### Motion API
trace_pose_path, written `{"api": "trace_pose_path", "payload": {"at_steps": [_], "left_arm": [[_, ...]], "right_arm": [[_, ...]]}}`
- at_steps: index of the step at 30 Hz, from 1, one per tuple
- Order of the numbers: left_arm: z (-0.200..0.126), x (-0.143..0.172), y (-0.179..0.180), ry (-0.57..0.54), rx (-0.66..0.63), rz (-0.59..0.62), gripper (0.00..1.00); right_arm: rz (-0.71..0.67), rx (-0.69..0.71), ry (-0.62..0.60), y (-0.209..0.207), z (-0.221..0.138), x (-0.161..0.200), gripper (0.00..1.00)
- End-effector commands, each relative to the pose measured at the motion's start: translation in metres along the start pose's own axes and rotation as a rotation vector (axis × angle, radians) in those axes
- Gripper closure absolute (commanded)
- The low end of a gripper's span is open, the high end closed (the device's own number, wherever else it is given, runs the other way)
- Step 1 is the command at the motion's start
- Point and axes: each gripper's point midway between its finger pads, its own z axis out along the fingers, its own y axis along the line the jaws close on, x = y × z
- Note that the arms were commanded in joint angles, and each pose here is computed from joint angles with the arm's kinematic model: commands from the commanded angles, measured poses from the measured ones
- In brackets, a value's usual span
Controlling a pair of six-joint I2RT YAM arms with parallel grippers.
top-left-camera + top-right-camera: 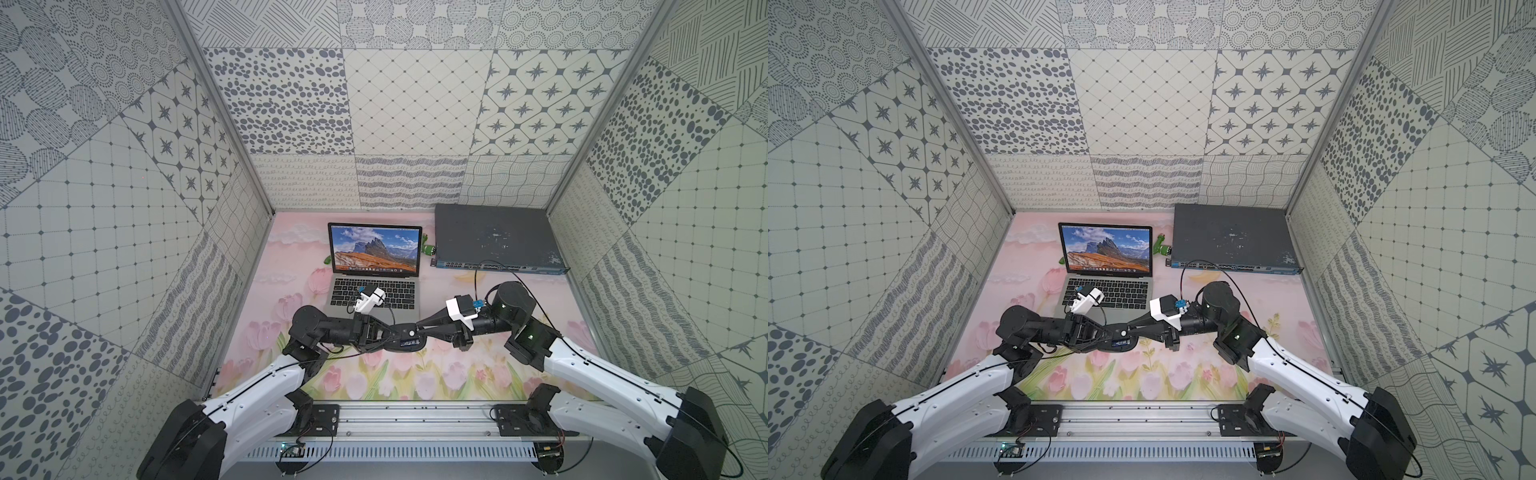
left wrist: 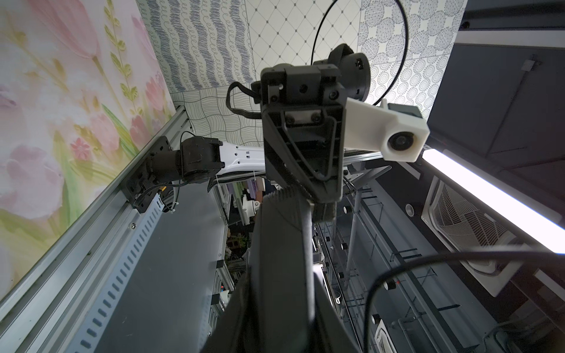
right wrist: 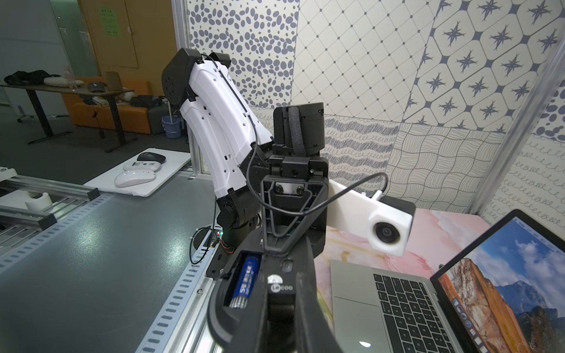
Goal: Remove the wireless mouse receiver from the laptop
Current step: Insert the USB plug into the mouse.
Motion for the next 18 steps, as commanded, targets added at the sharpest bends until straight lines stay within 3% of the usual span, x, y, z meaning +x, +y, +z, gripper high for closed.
{"api": "trace_pose_path", "payload": {"at_steps": [1,8,18], "left_arm": [[0.000,0.004,-0.020,0.018,0.046,0.152,0.79],[-0.001,0.004,-0.019,0.017,0.045,0.151,0.78],[-0.001,0.004,-0.016,0.017,0.039,0.149,0.78]], "right_arm": [[0.037,0.008,0.042,-0.001,0.000,0.010,0.95],[0.046,0.017,0.048,-0.003,0.000,0.010,0.74],[0.029,0.036,0.017,-0.003,-0.003,-0.005,0.51]]}}
